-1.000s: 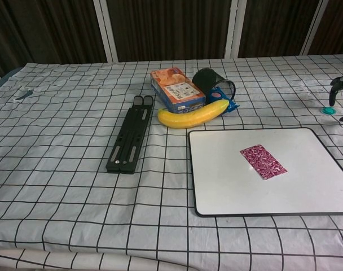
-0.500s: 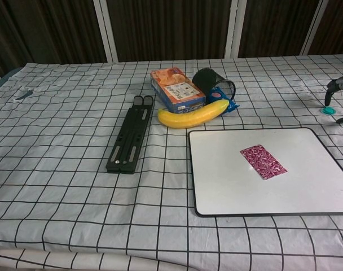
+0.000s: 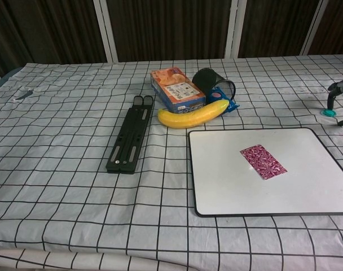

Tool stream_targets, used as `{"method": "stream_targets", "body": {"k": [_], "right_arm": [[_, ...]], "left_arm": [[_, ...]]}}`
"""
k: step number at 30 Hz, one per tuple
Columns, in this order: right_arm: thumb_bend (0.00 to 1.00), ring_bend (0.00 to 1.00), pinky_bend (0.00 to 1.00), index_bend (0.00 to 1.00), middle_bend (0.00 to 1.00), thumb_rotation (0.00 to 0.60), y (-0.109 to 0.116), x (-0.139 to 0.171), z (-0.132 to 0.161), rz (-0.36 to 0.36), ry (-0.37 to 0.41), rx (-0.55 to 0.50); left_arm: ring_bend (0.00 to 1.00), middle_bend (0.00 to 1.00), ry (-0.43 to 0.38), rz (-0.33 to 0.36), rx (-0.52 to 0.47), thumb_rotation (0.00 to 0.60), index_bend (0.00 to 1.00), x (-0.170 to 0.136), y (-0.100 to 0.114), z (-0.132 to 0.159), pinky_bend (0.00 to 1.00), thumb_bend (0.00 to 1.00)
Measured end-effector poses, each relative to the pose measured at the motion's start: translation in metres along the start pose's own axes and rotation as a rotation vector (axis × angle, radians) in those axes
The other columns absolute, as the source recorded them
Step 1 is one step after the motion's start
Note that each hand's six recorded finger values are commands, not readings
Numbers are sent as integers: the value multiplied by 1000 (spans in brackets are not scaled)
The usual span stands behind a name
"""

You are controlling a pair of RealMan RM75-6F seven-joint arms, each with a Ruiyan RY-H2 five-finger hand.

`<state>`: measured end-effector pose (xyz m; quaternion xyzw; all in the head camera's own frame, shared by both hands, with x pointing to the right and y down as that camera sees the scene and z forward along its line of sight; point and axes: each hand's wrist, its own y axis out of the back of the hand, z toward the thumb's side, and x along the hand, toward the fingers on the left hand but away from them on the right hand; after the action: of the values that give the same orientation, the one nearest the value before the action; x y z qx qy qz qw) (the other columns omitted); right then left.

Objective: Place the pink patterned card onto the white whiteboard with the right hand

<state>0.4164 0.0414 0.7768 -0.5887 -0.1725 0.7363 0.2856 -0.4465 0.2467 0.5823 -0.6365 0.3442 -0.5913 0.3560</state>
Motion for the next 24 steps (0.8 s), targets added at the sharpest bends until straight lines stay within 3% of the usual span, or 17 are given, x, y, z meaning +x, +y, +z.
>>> {"method": "stream_targets", "body": {"k": [10,24], "right_arm": [[177,0,0,333,0,600,6,1,6,-27,16,1],[199,0,0,415,0,600,5,-1,9,-19,12,4]], "left_arm": [[0,0,-2,0,1,600,0,0,0,0,0,329],[0,0,0,0,-1,600,0,0,0,0,0,329]]}}
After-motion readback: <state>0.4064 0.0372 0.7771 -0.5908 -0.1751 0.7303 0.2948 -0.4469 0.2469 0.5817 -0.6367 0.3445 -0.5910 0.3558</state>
